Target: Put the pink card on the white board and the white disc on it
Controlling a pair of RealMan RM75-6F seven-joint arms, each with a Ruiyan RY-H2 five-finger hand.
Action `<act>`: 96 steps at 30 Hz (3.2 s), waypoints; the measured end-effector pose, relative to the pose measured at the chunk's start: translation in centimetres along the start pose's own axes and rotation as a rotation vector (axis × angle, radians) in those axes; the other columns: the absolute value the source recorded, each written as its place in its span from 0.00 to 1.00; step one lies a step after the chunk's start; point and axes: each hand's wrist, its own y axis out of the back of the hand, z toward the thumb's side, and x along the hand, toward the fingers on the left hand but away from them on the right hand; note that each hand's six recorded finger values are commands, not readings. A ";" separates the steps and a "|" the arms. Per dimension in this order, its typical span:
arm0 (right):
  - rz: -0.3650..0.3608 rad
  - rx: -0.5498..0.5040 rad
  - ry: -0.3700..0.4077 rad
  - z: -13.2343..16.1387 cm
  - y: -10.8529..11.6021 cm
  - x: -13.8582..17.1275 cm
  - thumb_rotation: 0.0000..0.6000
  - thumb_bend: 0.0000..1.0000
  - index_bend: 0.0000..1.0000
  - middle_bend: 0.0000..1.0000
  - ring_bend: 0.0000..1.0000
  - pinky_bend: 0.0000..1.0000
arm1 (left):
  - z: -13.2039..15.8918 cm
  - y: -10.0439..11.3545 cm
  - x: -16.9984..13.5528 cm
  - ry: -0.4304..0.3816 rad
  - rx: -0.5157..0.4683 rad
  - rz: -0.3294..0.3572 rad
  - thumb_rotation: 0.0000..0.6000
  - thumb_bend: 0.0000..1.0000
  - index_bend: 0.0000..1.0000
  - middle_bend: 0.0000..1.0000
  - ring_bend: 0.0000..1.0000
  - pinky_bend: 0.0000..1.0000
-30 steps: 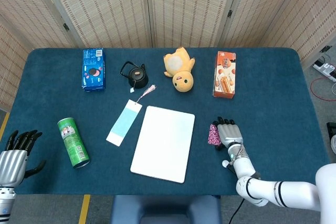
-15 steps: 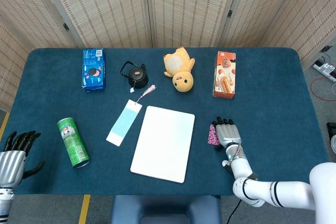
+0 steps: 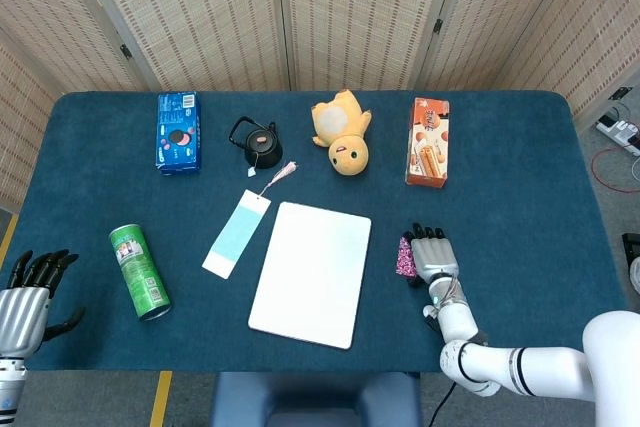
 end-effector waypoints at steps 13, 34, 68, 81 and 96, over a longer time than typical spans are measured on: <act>-0.018 -0.016 -0.001 0.0 0.1 0.3 0.96 0.32 0.23 0.00 0.01 0.03 | 0.1 0.0 0.1 -0.005 -0.001 0.002 1.00 0.29 0.20 0.17 0.15 0.01; -0.073 0.007 0.207 5.4 5.3 2.8 0.95 0.32 0.23 0.00 0.00 0.03 | 0.1 0.7 -0.4 0.011 0.008 0.015 1.00 0.29 0.20 0.17 0.16 0.01; -0.173 0.176 0.371 7.5 6.6 6.6 0.95 0.32 0.06 0.00 0.02 0.02 | 1.0 1.6 -0.8 0.005 0.028 0.022 1.00 0.29 0.20 0.17 0.16 0.01; -0.326 0.292 0.577 1.7 5.1 10.8 0.95 0.32 0.34 0.11 0.08 0.01 | 3.1 2.4 -0.7 -0.017 0.041 0.024 1.00 0.29 0.20 0.17 0.16 0.01; -0.278 0.488 0.594 -6.8 -0.7 9.9 0.95 0.32 0.34 0.11 0.09 0.01 | 3.9 2.5 -0.9 -0.024 0.044 0.018 1.00 0.29 0.20 0.17 0.16 0.01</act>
